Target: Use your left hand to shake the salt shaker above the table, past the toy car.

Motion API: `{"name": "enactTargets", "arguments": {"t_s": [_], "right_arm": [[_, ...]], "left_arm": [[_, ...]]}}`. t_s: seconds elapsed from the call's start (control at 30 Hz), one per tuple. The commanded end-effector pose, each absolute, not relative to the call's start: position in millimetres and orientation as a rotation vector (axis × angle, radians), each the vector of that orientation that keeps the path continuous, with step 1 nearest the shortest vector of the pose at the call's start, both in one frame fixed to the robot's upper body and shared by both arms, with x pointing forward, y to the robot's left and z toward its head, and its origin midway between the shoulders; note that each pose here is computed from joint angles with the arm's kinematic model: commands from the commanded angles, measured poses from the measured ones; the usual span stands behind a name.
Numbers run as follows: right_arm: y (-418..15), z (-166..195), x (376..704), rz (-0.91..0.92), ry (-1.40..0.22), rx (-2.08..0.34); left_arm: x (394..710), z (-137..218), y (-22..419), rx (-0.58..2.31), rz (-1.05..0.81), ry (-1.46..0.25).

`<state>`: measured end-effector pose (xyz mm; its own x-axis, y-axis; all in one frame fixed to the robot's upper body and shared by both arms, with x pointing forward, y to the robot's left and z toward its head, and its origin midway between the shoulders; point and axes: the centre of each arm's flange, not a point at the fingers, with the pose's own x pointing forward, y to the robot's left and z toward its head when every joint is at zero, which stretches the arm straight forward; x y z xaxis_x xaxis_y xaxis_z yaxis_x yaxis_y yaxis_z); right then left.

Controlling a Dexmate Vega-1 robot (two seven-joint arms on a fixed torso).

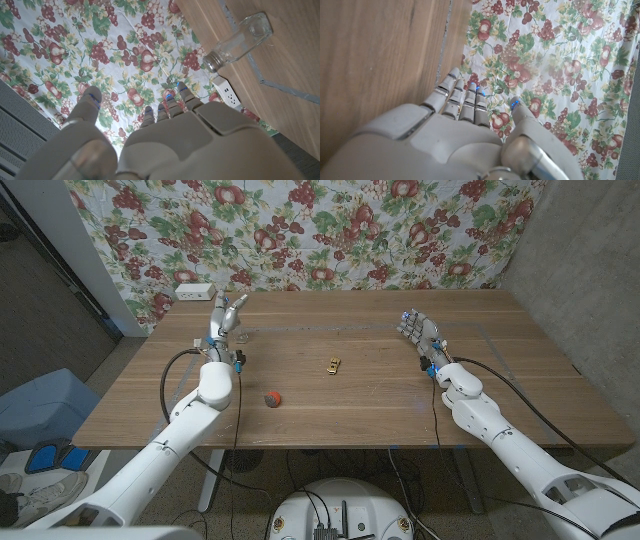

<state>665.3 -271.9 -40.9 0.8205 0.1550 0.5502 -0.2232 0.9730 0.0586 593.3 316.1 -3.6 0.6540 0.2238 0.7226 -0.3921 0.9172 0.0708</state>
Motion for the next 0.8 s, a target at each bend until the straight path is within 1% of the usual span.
{"name": "enactTargets", "arguments": {"t_s": [0.03,0.37,0.8], "right_arm": [[-269.4,-42.4,663.5,0.206,-0.567,0.116],[-266.1,-40.0,665.7,0.215,-0.562,0.109],[-264.3,-42.4,668.6,0.218,-0.549,0.106]], "left_arm": [[586.5,-6.3,328.4,0.223,0.41,-0.777],[583.4,-8.1,340.2,0.222,0.453,-0.752],[588.3,-14.0,351.4,0.214,0.48,-0.693]]}}
